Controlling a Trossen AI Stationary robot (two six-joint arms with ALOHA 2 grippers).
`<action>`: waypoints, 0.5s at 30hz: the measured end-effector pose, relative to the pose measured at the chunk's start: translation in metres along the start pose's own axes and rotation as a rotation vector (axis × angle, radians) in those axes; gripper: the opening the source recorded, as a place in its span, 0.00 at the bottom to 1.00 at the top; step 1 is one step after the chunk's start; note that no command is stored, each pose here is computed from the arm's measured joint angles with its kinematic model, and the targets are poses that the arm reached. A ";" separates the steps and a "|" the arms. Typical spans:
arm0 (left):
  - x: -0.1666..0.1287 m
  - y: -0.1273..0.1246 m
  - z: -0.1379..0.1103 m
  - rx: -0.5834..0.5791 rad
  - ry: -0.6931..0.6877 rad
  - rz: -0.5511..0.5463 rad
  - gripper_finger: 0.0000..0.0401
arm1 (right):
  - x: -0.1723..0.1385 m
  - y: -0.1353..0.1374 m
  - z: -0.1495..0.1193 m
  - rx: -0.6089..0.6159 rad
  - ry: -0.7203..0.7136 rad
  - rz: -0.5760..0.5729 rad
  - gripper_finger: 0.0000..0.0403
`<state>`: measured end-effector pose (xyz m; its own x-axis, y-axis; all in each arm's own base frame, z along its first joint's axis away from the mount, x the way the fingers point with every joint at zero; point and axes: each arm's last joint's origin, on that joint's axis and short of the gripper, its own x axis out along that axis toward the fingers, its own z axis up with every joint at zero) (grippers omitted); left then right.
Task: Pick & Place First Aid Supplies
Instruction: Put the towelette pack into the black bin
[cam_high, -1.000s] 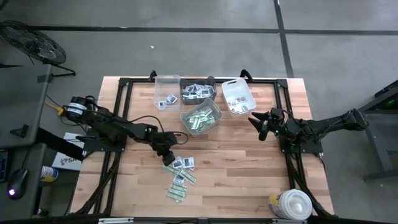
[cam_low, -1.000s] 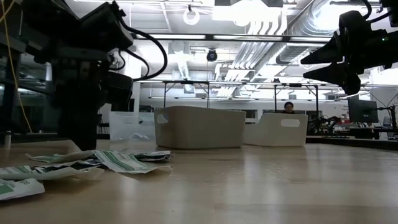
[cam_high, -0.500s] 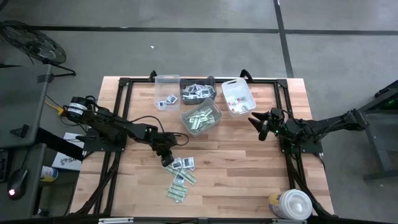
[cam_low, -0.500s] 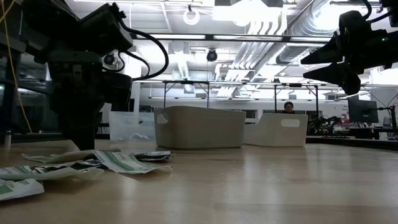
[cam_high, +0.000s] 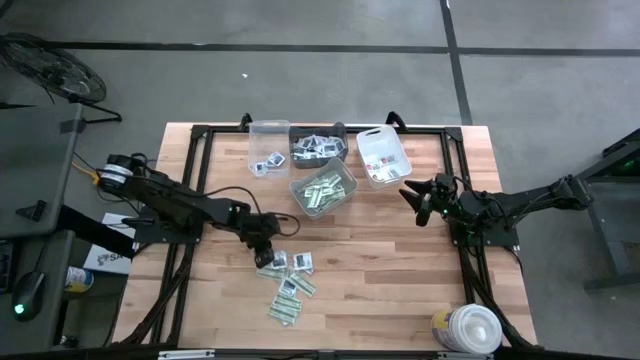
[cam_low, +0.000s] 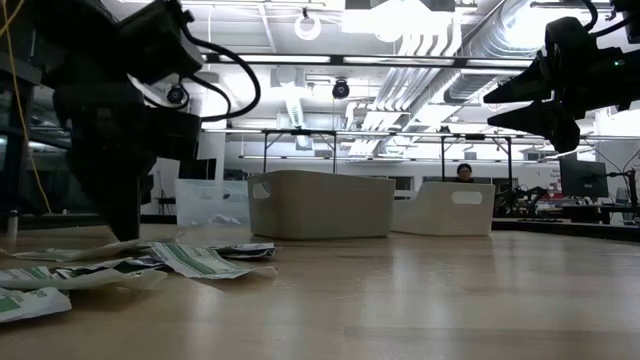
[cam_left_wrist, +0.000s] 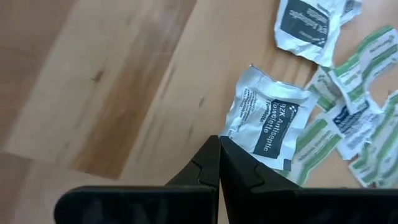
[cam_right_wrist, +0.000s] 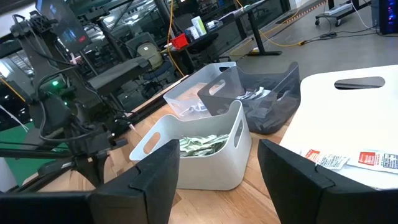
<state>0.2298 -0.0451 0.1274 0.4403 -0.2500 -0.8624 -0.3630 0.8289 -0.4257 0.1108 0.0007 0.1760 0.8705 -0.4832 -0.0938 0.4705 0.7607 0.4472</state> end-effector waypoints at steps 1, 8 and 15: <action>-0.002 -0.001 0.001 0.011 -0.008 0.008 0.00 | 0.000 0.000 0.000 0.000 0.000 0.000 0.52; -0.021 -0.011 0.010 0.063 -0.052 0.025 0.00 | 0.000 0.000 0.000 0.000 0.000 0.000 0.52; -0.048 -0.022 0.018 0.095 -0.065 0.054 0.00 | 0.000 0.000 0.000 0.000 0.000 0.000 0.52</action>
<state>0.2316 -0.0425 0.1830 0.4758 -0.1735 -0.8623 -0.3097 0.8845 -0.3488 0.1108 0.0007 0.1759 0.8703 -0.4835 -0.0941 0.4709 0.7606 0.4470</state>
